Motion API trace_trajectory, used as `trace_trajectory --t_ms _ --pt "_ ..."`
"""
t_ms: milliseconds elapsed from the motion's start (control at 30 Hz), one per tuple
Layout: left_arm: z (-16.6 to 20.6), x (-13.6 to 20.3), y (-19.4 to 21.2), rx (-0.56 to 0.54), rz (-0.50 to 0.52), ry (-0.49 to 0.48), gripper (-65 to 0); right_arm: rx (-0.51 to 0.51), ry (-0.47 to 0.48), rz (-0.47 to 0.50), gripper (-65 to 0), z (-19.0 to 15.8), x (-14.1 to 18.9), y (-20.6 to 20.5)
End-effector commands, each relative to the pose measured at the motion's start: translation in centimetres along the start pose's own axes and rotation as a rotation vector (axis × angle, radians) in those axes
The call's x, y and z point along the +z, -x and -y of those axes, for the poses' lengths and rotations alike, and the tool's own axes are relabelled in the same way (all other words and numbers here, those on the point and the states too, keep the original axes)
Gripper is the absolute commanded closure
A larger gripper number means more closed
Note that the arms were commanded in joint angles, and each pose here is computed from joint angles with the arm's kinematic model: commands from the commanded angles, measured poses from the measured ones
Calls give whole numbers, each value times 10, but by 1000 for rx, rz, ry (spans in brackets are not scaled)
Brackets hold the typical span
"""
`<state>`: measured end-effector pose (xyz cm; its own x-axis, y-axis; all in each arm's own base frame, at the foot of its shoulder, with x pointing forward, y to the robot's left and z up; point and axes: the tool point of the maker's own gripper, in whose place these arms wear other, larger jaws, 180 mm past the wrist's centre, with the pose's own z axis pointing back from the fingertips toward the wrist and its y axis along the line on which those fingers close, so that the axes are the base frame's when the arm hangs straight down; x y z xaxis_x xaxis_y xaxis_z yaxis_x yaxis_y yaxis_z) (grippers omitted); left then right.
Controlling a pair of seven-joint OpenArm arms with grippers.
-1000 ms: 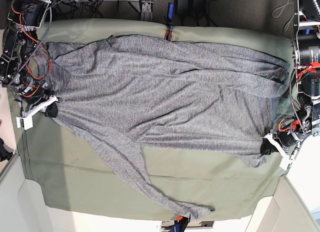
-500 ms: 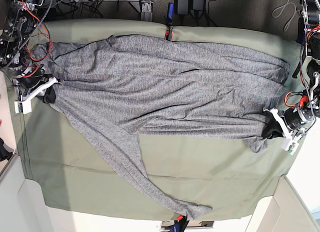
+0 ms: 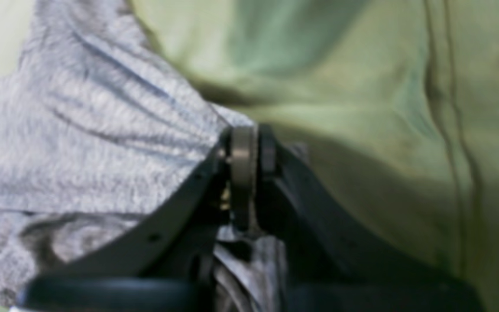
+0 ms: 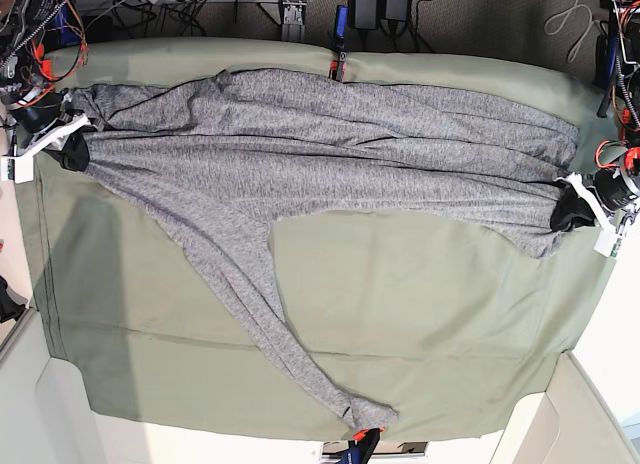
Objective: Fold the T-shirt properly
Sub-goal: 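Fold the held side over toward the collar edge with both grippers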
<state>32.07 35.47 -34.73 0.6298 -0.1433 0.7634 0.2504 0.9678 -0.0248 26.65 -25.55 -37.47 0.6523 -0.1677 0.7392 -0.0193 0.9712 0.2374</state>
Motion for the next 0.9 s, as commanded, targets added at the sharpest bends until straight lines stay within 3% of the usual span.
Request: trace_trajectory --t_ms 0,300,367,467,567,867 --pt "-12 9 -22 -26 50 -28 0 17 21 56 0 8 6 -18" --pt "-8 11 5 -16 -19 -21 0 11 25 36 0 9 8 -10" --pt "-8 12 9 -14 -28 -19 -12 11 29 32 -101 10 8 -8" --pt "-5 10 11 -8 -26 -15 -167 8 30 39 -221 10 8 -9" --pt "-3 9 12 0 -25 -10 -229 2 29 96 -247 10 9 -21" --pt "9 5 20 66 -51 35 -229 -51 -68 303 -247 -21 -5 -87"
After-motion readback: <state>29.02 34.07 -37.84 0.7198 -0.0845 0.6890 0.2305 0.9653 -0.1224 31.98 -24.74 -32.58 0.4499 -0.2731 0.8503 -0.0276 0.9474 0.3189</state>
